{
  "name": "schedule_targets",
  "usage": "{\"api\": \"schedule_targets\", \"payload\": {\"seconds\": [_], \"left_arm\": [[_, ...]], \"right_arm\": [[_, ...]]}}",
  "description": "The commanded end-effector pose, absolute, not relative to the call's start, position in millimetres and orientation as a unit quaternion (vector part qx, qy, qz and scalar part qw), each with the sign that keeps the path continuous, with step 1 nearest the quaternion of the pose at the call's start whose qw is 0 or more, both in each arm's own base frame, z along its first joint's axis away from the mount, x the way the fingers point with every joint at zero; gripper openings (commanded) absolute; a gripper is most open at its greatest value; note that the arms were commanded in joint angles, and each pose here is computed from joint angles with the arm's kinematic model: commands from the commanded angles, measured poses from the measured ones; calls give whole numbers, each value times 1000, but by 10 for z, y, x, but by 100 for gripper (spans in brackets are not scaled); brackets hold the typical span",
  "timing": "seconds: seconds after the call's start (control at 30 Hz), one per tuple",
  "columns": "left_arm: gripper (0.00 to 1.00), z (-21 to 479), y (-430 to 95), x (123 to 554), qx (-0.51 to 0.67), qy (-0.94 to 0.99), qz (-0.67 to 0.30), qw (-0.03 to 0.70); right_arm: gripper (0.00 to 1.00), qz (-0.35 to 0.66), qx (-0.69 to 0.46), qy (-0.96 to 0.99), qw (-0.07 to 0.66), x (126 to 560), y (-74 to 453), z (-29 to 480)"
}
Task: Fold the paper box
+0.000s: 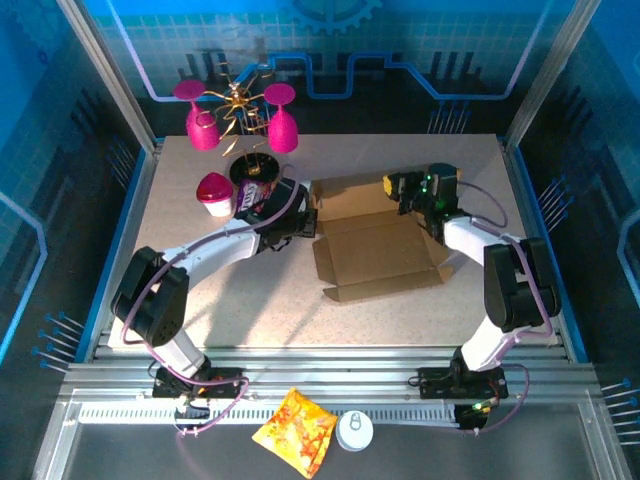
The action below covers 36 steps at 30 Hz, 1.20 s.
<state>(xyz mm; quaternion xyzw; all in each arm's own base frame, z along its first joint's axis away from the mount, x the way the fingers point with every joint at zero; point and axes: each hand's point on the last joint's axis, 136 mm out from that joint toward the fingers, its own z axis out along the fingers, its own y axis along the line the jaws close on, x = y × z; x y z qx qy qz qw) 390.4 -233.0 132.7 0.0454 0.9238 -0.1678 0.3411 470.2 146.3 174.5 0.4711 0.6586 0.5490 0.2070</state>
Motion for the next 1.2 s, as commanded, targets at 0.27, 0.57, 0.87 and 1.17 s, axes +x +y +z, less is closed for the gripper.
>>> {"api": "schedule_targets", "payload": {"seconds": [0.27, 0.57, 0.87, 1.17], "left_arm": [[46, 1763, -2120, 3760, -18, 909, -228, 348], [59, 1735, -1997, 3830, -5, 911, -283, 299], [58, 1559, -2023, 4062, 6, 922, -248, 298], [54, 1410, -1952, 4140, 20, 931, -176, 318]], "right_arm": [[0, 574, 463, 637, 225, 4724, 1524, 1768], [0, 566, 461, 650, 211, 4601, 1545, 1636], [0, 571, 451, 653, 210, 4624, 1571, 1625], [0, 578, 451, 647, 212, 4606, 1551, 1584]]}}
